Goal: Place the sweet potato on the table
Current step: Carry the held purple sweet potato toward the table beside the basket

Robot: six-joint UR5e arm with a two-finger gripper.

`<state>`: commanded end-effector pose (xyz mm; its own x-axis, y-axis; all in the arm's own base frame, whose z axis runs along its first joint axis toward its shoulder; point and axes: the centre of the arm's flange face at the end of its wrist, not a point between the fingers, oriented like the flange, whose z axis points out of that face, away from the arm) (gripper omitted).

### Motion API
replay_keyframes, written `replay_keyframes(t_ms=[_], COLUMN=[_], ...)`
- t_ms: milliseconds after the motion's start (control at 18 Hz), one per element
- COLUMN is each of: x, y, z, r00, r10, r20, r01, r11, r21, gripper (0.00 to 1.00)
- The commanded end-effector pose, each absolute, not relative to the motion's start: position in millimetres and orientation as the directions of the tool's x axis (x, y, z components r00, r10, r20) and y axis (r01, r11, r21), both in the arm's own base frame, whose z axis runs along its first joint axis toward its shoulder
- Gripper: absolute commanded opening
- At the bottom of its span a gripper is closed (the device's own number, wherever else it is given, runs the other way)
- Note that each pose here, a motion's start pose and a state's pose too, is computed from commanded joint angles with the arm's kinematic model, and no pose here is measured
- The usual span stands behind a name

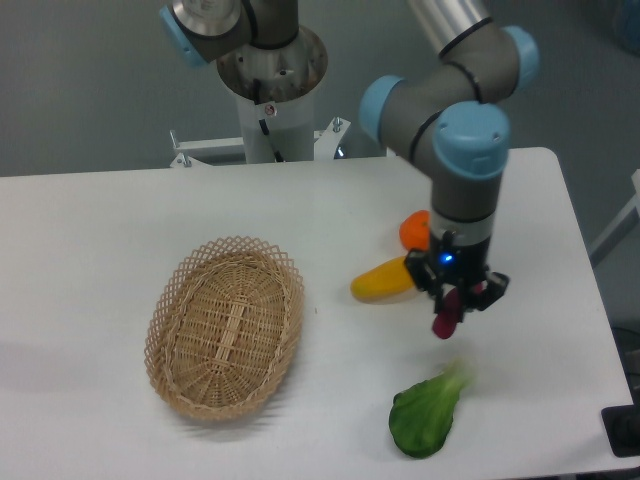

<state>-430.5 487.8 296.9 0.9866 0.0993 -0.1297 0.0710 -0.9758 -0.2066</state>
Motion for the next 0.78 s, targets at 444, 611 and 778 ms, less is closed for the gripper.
replay_keyframes(t_ms=[444,611,778], x=[-382,-362,-352], y=[530,531,540], z=[241,214,206], r00=[0.992,0.993,0.99], r10=[0.031,-0.007,-0.033], r20=[-0.12,-0.116,-0.135], r01=[0.009,-0.023,-0.049], r11=[-0.983,-0.991,-0.991], r21=[-0.186,-0.133,-0.122], gripper=[0.18,0.18,0.19])
